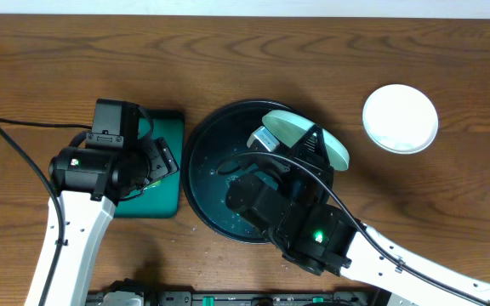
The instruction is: Clean dirty plates on tray and stack at the side
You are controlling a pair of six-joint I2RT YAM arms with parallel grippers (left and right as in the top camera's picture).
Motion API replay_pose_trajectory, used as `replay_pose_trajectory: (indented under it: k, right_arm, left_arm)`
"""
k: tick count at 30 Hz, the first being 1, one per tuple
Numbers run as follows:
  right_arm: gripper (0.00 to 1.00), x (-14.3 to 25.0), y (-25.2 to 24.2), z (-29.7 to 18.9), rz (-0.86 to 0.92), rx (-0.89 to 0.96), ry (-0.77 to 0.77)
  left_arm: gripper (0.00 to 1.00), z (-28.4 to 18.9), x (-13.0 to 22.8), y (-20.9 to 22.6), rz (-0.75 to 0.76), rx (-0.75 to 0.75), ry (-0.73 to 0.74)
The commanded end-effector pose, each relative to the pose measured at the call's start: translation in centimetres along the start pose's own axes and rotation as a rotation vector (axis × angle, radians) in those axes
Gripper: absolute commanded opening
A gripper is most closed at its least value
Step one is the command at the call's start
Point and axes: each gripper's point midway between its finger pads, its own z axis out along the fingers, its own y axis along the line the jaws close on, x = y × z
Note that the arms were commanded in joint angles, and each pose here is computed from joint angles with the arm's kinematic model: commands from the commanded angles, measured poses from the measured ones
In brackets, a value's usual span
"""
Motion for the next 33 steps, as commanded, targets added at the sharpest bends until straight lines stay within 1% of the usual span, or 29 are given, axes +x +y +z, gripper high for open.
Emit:
replay_pose_trajectory:
  k: [1, 3, 4, 6, 7, 9, 10, 12, 15, 17, 18, 20, 22, 24, 25, 26, 28, 29, 31, 33]
  right_arm:
    - [0.01, -0.5, 0.0, -0.3, 0.069, -0.031, -0.029]
    - [0.01, -0.3, -1.3, -1.1, 0.076, 0.056, -0.005]
    - [0.01, -0.5, -1.4, -1.4, 0.088, 0.061, -0.016]
    - [0.01, -1.6, 0.3, -1.2, 0.103, -0.045, -0.071]
    - [0.01, -1.5, 0.4, -0.9, 0.102, -0.048, -0.064]
    - [0.01, -0.8, -1.1, -1.3, 0.104, 0.048, -0.021]
    - [0.01, -1.0, -1.0, -1.4, 0.114, 0.039, -0.033]
    - [0.01, -2.1, 1.0, -1.2, 0.118, -0.078, -0.089]
    - [0.01, -1.3, -1.1, -1.8, 0.127, 0.053, -0.038]
    - [0.01, -2.5, 0.8, -1.6, 0.127, -0.063, -0.1]
    - [0.01, -2.3, 0.6, -1.6, 0.12, -0.042, -0.087]
    - [0.01, -1.6, -1.2, -2.0, 0.138, 0.06, -0.043]
    - [0.01, -2.3, 0.0, -1.5, 0.142, -0.015, -0.076]
    - [0.01, -1.5, -1.5, -1.8, 0.13, 0.084, -0.024]
    - [0.01, -1.4, -1.9, -1.9, 0.154, 0.099, -0.02]
    - [0.01, -1.8, -1.3, -1.8, 0.178, 0.055, -0.045]
    - [0.01, -2.5, 2.1, -1.1, 0.197, -0.129, -0.101]
    - [0.01, -2.4, 3.6, -0.9, 0.244, -0.216, -0.101]
    - [0.01, -2.0, 8.1, -0.9, 0.387, -0.501, -0.062]
    - [0.01, -2.0, 12.1, -1.6, 0.537, -0.796, 0.019]
  left_arm:
    - [0.81, 0.2, 0.2, 0.0, 0.01, -0.005, 0.009]
    - [0.81, 0.2, 0.2, 0.0, 0.01, -0.006, 0.01]
    - [0.81, 0.2, 0.3, 0.1, 0.01, -0.008, 0.012]
    - [0.81, 0.2, 0.3, 0.1, 0.009, -0.007, 0.012]
    - [0.81, 0.2, 0.2, 0.0, 0.01, -0.006, 0.01]
    - [0.81, 0.2, 0.3, 0.1, 0.009, -0.008, 0.013]
    - [0.81, 0.2, 0.4, 0.2, 0.01, -0.011, 0.017]
    - [0.81, 0.2, 0.4, 0.2, 0.009, -0.012, 0.018]
    - [0.81, 0.2, 0.5, 0.2, 0.009, -0.012, 0.019]
    - [0.81, 0.2, 0.5, 0.2, 0.009, -0.014, 0.022]
    - [0.81, 0.2, 0.4, 0.2, 0.008, -0.011, 0.018]
    - [0.81, 0.2, 0.4, 0.2, 0.009, -0.012, 0.019]
    - [0.81, 0.2, 0.5, 0.2, 0.009, -0.014, 0.022]
    - [0.81, 0.2, 0.5, 0.2, 0.009, -0.013, 0.022]
    - [0.81, 0.2, 0.5, 0.3, 0.009, -0.015, 0.023]
    - [0.81, 0.2, 0.6, 0.3, 0.009, -0.016, 0.025]
    - [0.81, 0.2, 0.5, 0.2, 0.009, -0.014, 0.021]
    - [0.81, 0.2, 0.4, 0.2, 0.009, -0.013, 0.02]
    - [0.81, 0.2, 0.5, 0.2, 0.009, -0.014, 0.022]
    - [0.81, 0.2, 0.6, 0.3, 0.009, -0.017, 0.026]
